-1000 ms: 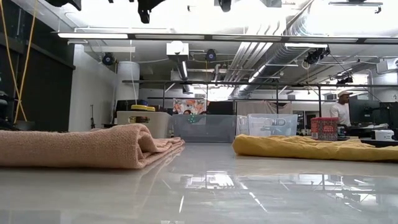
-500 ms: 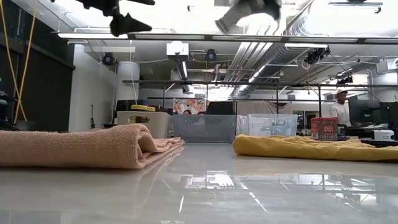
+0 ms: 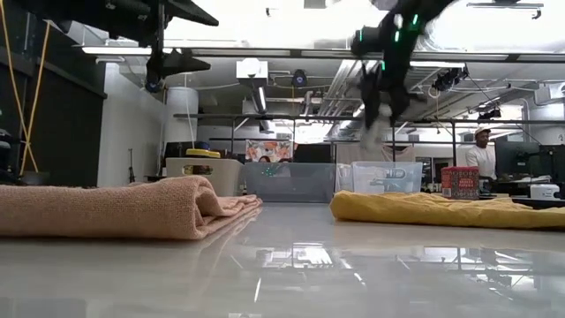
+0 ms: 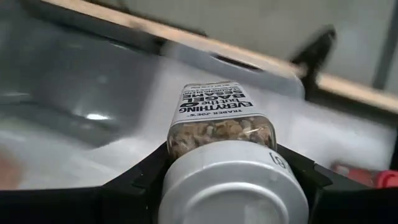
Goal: Sort spices by type
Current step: Put the top white seasoning bottle into the transparent bin
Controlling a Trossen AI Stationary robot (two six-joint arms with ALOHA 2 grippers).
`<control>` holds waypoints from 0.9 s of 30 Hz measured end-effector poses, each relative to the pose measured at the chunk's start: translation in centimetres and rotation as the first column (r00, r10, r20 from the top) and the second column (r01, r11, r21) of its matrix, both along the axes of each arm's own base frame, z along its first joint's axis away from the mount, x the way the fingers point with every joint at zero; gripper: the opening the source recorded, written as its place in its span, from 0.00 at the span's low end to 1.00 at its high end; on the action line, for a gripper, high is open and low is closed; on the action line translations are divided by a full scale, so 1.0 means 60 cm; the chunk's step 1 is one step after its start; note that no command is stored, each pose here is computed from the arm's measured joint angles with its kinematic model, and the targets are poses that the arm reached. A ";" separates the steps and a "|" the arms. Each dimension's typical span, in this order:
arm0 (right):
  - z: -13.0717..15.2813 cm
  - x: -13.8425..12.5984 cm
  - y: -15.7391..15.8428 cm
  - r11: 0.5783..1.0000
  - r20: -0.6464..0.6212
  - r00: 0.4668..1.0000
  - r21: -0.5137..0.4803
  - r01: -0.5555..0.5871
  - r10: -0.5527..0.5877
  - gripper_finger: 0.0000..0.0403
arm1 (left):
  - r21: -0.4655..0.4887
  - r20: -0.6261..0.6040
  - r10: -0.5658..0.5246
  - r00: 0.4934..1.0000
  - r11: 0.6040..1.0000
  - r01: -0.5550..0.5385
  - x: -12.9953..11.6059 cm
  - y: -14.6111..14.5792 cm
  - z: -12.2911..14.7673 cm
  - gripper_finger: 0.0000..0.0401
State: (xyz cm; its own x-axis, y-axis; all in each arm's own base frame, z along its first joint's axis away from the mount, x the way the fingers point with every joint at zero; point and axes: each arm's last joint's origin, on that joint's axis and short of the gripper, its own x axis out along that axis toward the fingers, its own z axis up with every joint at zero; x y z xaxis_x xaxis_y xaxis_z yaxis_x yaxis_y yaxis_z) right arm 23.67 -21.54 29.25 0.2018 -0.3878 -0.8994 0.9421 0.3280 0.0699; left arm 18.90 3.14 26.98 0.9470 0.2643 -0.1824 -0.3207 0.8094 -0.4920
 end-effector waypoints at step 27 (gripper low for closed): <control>-0.139 -0.019 -0.116 0.920 -0.047 0.955 0.257 0.294 -0.292 0.49 | 0.131 0.065 0.037 0.997 0.990 -0.045 -0.008 0.043 0.016 0.91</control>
